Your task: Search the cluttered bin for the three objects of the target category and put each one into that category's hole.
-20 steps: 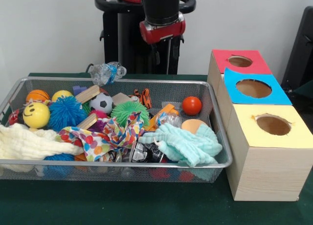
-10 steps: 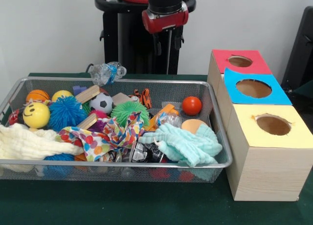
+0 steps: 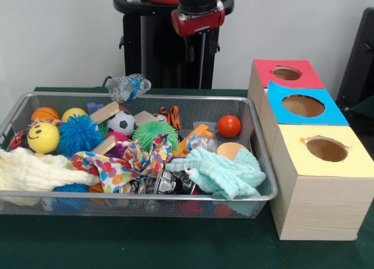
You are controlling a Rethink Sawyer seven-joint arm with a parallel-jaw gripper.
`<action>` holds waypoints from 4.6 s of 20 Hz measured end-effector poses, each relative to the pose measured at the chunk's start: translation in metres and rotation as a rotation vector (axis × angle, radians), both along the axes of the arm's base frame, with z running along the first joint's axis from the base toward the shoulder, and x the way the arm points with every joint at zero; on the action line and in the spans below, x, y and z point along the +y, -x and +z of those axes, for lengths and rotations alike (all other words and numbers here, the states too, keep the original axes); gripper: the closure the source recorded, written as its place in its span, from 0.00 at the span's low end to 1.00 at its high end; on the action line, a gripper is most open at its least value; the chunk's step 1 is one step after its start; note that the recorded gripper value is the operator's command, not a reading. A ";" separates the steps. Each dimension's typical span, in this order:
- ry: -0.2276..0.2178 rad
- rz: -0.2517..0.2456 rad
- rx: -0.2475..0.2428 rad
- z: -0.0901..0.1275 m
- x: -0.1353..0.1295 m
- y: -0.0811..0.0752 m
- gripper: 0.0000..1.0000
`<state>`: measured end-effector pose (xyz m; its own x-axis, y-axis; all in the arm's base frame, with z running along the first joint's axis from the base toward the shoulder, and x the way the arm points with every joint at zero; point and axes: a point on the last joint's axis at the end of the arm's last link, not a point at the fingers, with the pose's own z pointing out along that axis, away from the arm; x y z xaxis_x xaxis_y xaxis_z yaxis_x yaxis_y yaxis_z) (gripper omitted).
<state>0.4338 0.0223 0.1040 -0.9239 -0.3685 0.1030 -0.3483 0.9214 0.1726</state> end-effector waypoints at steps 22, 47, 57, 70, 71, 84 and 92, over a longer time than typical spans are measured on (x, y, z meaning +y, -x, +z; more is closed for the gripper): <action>-0.069 0.015 0.105 -0.033 0.022 0.023 0.00; -0.045 0.023 0.063 -0.042 0.018 -0.037 0.00; -0.050 0.019 0.066 -0.048 0.017 -0.041 0.00; -0.071 -0.036 0.092 -0.070 -0.006 -0.063 0.00; -0.072 -0.044 0.093 -0.072 -0.009 -0.065 0.00; -0.094 -0.106 0.109 -0.089 -0.034 -0.069 0.00; -0.107 -0.117 0.127 -0.096 -0.035 -0.063 0.00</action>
<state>0.4970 -0.0129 0.0078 -0.9431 -0.2746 0.1875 -0.2092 0.9283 0.3073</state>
